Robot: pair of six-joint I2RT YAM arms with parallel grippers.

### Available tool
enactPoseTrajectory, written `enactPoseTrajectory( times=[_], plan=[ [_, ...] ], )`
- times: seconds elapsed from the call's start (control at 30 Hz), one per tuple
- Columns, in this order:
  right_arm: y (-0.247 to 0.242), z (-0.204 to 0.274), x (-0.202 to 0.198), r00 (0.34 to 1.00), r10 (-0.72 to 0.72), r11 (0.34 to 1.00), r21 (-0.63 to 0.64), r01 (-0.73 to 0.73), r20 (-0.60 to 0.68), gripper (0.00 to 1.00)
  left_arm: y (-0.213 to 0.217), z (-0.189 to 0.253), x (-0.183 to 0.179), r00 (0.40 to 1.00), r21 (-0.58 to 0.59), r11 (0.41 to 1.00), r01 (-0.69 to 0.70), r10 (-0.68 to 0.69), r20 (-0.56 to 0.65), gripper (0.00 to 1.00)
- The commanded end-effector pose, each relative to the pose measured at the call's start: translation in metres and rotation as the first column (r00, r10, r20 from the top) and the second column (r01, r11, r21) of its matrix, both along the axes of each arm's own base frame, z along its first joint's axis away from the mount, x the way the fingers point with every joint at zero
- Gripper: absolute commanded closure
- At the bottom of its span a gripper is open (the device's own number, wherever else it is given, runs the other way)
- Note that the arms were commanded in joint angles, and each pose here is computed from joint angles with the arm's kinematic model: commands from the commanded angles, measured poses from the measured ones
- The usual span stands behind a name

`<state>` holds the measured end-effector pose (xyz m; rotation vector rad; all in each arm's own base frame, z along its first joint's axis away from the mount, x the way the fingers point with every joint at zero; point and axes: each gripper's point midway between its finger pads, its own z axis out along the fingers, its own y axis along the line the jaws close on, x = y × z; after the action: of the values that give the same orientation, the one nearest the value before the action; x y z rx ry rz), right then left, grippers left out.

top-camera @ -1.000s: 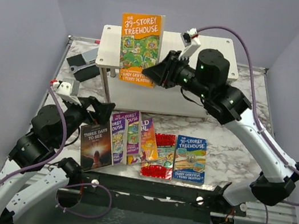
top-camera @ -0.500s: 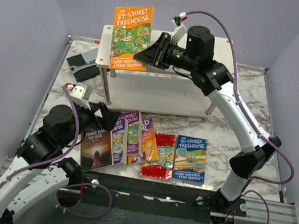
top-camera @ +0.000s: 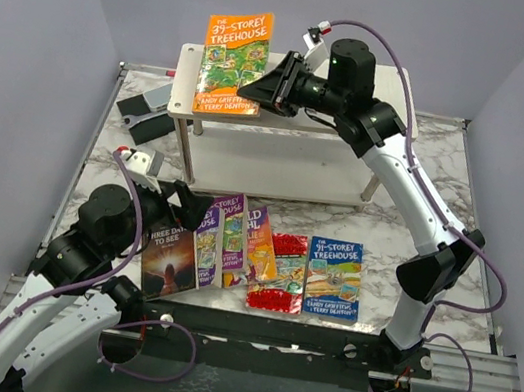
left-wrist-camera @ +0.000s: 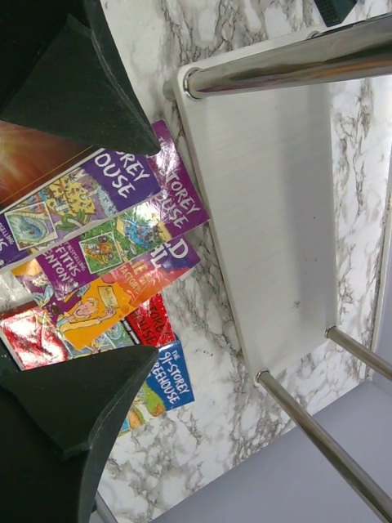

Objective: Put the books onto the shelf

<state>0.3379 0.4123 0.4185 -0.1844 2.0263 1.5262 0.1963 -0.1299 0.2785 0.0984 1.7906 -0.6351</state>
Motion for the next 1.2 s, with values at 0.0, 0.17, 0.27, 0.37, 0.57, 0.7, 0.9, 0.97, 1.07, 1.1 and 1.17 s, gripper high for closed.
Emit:
enactPoseTrajectory(
  times=[0.0, 0.17, 0.27, 0.37, 0.57, 0.7, 0.9, 0.97, 1.07, 1.1, 1.17],
  plan=[
    [0.003, 0.015, 0.004, 0.999, 0.013, 0.999, 0.05, -0.015, 0.048, 0.79, -0.002, 0.003, -0.003, 0.999, -0.007, 1.0, 0.023, -0.023, 0.023, 0.01],
    [0.003, 0.004, 0.011, 0.999, -0.002, 1.0, 0.007, 0.002, 0.039, 0.68, -0.001, 0.004, -0.003, 0.999, -0.011, 1.0, 0.019, -0.019, 0.027, 0.01],
    [0.004, -0.001, 0.014, 0.999, -0.012, 1.0, -0.01, 0.012, 0.039, 0.61, -0.001, 0.004, -0.004, 0.999, -0.015, 1.0, 0.019, -0.019, 0.028, 0.01],
    [0.002, -0.004, 0.018, 0.999, -0.028, 0.999, -0.032, 0.029, 0.042, 0.58, -0.001, 0.004, -0.004, 0.999, -0.015, 1.0, 0.019, -0.019, 0.029, 0.01],
    [-0.007, -0.008, 0.025, 0.994, -0.087, 0.993, -0.079, 0.092, 0.067, 0.47, -0.001, 0.004, -0.003, 0.999, -0.014, 1.0, 0.016, -0.016, 0.029, 0.01],
    [-0.018, -0.011, 0.03, 0.984, -0.138, 0.981, -0.125, 0.152, 0.108, 0.38, 0.001, 0.005, -0.003, 0.999, -0.013, 1.0, 0.008, -0.008, 0.031, 0.01],
    [-0.033, -0.011, 0.034, 0.966, -0.182, 0.959, -0.182, 0.216, 0.186, 0.28, 0.012, 0.012, 0.005, 0.997, 0.004, 0.998, -0.063, 0.062, 0.041, 0.01],
    [-0.039, -0.011, 0.034, 0.957, -0.196, 0.95, -0.202, 0.24, 0.213, 0.26, 0.018, 0.018, 0.01, 0.993, 0.01, 0.994, -0.108, 0.108, 0.048, 0.01],
    [-0.05, -0.011, 0.033, 0.945, -0.209, 0.936, -0.228, 0.268, 0.251, 0.25, 0.025, 0.03, 0.019, 0.985, 0.015, 0.986, -0.167, 0.166, 0.057, 0.01],
    [-0.053, -0.011, 0.032, 0.94, -0.216, 0.931, -0.236, 0.28, 0.264, 0.26, 0.026, 0.034, 0.022, 0.982, 0.018, 0.983, -0.183, 0.182, 0.056, 0.01],
    [-0.063, -0.006, 0.028, 0.927, -0.231, 0.92, -0.243, 0.307, 0.296, 0.27, 0.028, 0.043, 0.029, 0.975, 0.015, 0.976, -0.217, 0.216, 0.058, 0.02]
  ],
)
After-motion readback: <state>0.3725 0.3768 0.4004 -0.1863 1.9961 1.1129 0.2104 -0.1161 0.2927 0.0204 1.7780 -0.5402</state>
